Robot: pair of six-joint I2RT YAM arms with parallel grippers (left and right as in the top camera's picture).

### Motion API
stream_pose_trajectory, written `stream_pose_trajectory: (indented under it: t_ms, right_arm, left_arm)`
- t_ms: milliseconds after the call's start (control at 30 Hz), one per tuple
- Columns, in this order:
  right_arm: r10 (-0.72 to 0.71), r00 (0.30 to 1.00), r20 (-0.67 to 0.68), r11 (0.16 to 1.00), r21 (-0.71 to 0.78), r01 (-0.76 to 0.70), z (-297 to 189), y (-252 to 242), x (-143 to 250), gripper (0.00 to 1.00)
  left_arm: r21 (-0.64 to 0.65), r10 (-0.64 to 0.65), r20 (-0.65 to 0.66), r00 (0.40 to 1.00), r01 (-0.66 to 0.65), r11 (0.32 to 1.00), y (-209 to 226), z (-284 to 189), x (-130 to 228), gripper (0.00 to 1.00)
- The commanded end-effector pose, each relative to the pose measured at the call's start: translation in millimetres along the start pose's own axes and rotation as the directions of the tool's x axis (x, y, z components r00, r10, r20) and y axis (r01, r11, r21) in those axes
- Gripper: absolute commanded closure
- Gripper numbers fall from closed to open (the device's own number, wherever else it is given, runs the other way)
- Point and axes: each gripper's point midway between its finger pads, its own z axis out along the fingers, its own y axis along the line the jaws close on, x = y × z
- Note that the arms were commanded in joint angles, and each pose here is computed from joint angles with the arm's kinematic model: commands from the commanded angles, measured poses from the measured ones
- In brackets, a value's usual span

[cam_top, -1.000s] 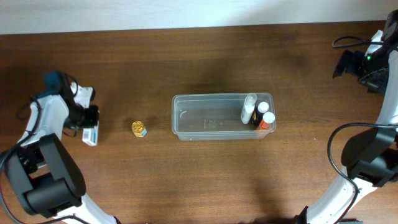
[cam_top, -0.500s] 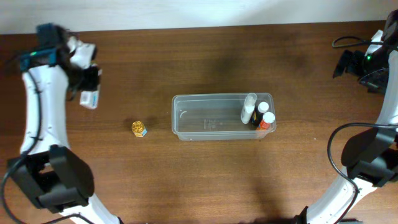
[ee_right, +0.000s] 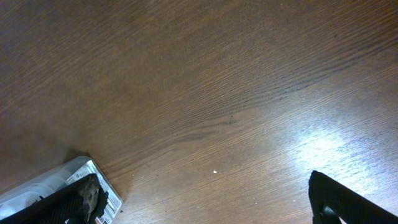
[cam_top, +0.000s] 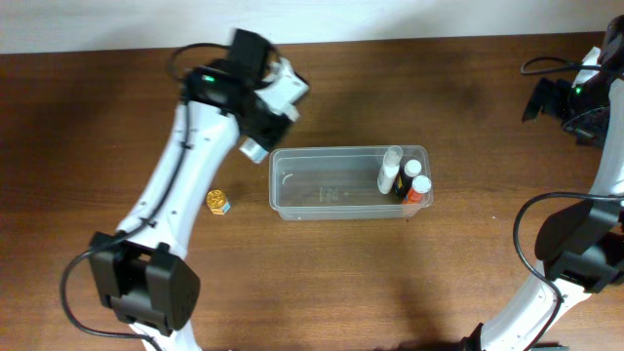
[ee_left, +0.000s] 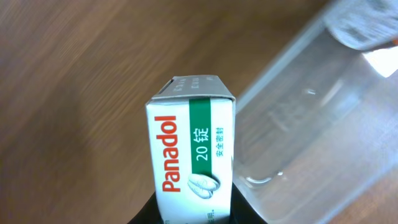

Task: Pack container
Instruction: 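Lift the Panadol box and carry it over the container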

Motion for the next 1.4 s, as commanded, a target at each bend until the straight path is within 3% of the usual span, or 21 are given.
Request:
stream_pose_trajectory:
  t_ms: [0, 233, 467, 800, 1167, 1367]
  right_arm:
    - [0.007, 0.999, 0.035, 1.000, -0.007, -0.007, -11.4, 2.3, -3.2, 0.02]
    - [0.007, 0.999, 0.035, 1.000, -0.007, -0.007, -11.5, 2.3, -3.3, 0.02]
    - [0.007, 0.999, 0.035, 1.000, -0.007, -0.007, -11.4, 2.3, -3.2, 0.02]
    - [0.007, 0.999, 0.035, 1.000, -0.007, -0.007, -11.5, 2.3, -3.3, 0.02]
    - [0.007, 0.999, 0.035, 1.000, -0.007, -0.007, -11.4, 2.3, -3.2, 0.02]
    - [0.007, 0.999, 0.035, 1.000, -0.007, -0.007, -11.4, 2.3, -3.2, 0.02]
  left_arm:
    - [0.011, 0.194, 0.023, 0.981, -0.194, 0.981, -22.1, -4.0, -14.4, 0.83]
    - [0.045, 0.341, 0.021, 0.940, -0.341, 0.939, -50.0, 1.2, -19.2, 0.85]
    - [0.104, 0.390, -0.001, 0.921, -0.387, 0.916, -56.1, 24.2, -13.2, 0.85]
    - [0.160, 0.515, 0.068, 0.855, -0.519, 0.840, -69.1, 40.2, -19.6, 0.84]
    - [0.159, 0.522, 0.072, 0.850, -0.527, 0.835, -71.1, 44.1, -21.9, 0.84]
    - [0.159, 0.601, 0.090, 0.794, -0.607, 0.778, -81.3, 44.3, -24.3, 0.84]
